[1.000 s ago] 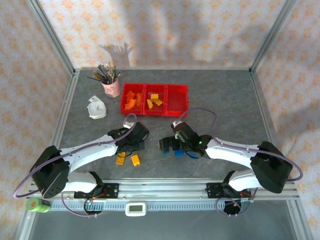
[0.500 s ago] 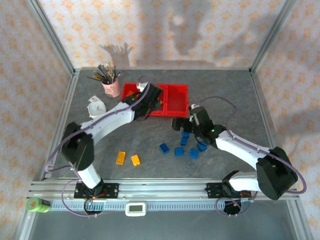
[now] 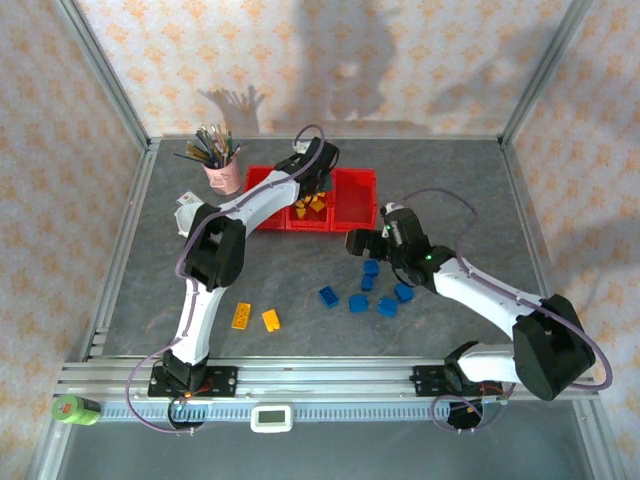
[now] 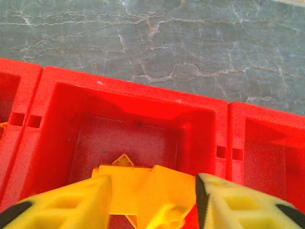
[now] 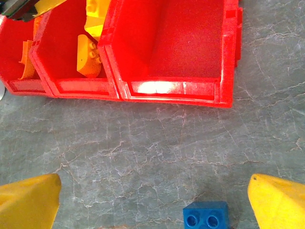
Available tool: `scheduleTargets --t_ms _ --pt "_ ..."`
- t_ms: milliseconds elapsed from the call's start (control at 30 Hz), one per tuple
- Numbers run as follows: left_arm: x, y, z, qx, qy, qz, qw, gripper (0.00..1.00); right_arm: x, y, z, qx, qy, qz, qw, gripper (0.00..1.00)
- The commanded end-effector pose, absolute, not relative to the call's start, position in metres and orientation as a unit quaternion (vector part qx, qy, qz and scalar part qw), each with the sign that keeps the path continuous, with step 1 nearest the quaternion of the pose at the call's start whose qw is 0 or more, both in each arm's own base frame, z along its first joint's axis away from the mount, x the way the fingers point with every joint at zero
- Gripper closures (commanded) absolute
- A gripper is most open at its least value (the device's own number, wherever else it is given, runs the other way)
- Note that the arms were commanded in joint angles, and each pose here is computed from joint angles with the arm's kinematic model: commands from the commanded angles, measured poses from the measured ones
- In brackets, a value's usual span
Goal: Sort the legos into containers by color
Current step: Place the lego in the container, then pick up the lego from the bottom-left of the table.
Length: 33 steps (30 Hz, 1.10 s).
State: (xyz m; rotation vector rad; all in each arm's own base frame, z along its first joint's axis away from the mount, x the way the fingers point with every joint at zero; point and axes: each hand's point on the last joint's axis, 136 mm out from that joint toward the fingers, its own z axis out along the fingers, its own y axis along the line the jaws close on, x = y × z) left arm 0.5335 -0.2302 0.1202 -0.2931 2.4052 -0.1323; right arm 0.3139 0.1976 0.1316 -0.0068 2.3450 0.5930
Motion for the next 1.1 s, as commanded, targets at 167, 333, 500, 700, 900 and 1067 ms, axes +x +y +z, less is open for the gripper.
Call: scheduleTargets --t_ms 167,333,500,700,900,1067 --pt "0.495 -0.222 0.186 -0.095 0.92 -0.1 0.368 0.43 0.314 0.21 0.149 -0.039 0.899 0.245 0.36 0.0" --pt "0.429 -0.192 0.188 -0.109 0.919 -0.106 0.365 0.4 0.305 0.226 0.147 -0.074 0.902 0.244 0.347 0.0" --pt "0.354 -0.15 0.163 -0.133 0.929 -0.064 0.339 0.35 0.282 0.249 0.141 -0.124 0.904 0.247 0.327 0.0" --pt "0.275 -0.107 0.129 -0.17 0.939 -0.007 0.299 0.3 0.249 0.272 0.124 -0.155 0.906 0.259 0.297 0.0" --pt "0.22 -0.087 0.091 -0.202 0.945 0.019 0.255 0.25 0.221 0.294 0.105 -0.175 0.906 0.267 0.279 0.0" --pt "0.194 -0.085 0.062 -0.205 0.952 0.026 0.226 0.21 0.21 0.302 0.09 -0.172 0.909 0.269 0.267 0.0"
